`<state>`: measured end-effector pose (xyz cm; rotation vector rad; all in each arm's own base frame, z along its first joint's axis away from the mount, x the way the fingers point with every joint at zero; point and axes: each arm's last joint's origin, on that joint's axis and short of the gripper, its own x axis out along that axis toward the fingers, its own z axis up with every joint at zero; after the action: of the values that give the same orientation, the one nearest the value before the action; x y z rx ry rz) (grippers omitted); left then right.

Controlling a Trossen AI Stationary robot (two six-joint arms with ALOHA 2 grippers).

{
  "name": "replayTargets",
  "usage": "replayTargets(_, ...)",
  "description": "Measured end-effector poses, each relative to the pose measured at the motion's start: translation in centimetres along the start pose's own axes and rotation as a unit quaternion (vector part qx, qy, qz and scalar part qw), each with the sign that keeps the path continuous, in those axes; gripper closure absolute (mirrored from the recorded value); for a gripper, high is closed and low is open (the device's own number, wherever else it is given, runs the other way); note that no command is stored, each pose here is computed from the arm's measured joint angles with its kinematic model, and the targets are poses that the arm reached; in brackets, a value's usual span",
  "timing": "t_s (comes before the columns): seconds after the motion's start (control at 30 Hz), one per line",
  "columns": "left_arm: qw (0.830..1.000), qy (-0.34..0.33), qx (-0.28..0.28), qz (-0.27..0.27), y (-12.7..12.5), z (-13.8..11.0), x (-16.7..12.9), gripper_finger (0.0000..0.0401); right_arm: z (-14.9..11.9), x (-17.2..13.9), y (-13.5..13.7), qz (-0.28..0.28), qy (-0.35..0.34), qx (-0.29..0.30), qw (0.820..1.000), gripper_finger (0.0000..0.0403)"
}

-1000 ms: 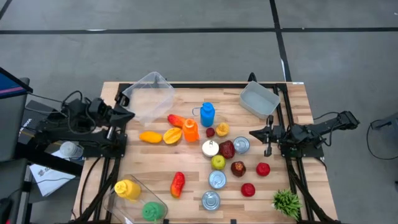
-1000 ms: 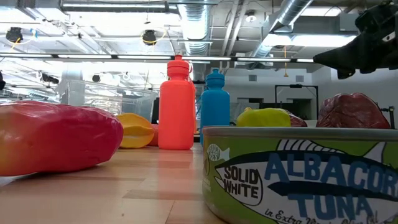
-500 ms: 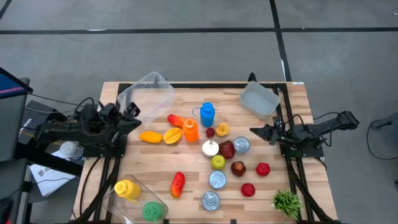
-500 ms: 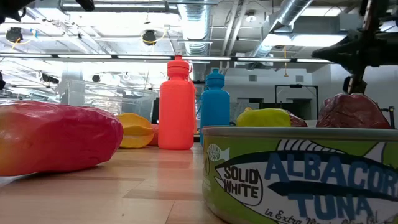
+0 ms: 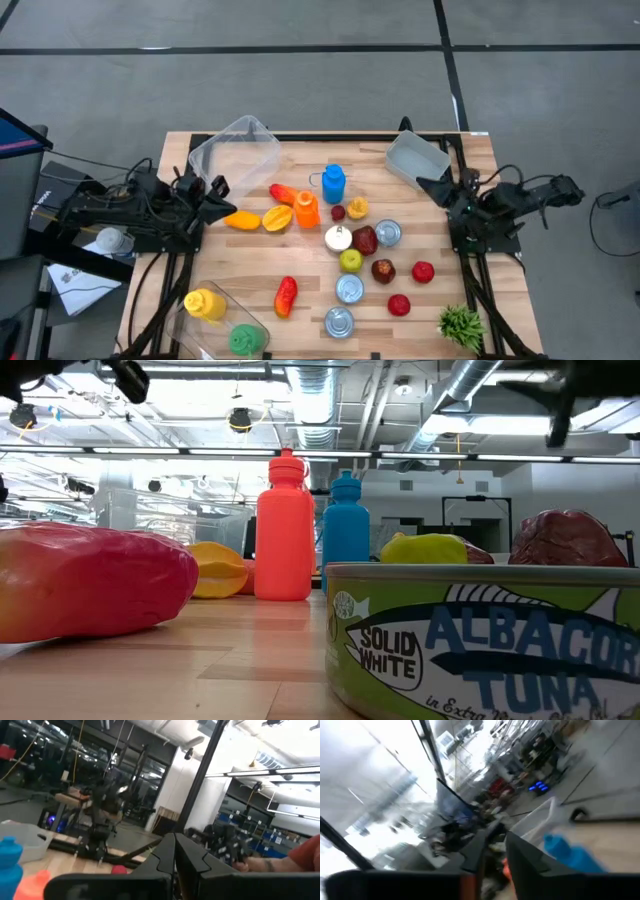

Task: Pick & Place Food Item
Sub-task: Put the orange water bottle into the transparent bin

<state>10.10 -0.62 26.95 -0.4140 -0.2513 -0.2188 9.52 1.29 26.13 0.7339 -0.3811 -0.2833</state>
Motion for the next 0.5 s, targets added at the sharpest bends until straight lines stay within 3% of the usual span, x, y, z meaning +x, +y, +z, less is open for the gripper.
replayTargets(0.1, 1.000, 0.005, -0.001, 0.007, -0.1, 0.0, -0.9, 0.0401, 1.4, 1.8, 2.6, -0.024, 0.009, -0.077, 0.997, 0.0272)
replayTargets(0.17, 1.000, 0.001, -0.001, 0.011, -0.2, 0.0, -1.5, 0.0401, 1.1, 3.4, 3.8, -0.052, 0.038, -0.143, 0.988, 0.0238)
replayTargets(0.3, 1.000, -0.012, 0.000, 0.013, -0.4, 0.3, -2.5, 0.0401, 0.2, 7.6, 6.1, -0.097, 0.078, -0.219, 0.968, 0.0181)
replayTargets(0.5, 1.000, -0.011, 0.000, 0.015, -0.5, 0.2, -3.1, 0.0401, -3.3, 15.3, 7.1, -0.146, 0.151, -0.290, 0.934, 0.0154)
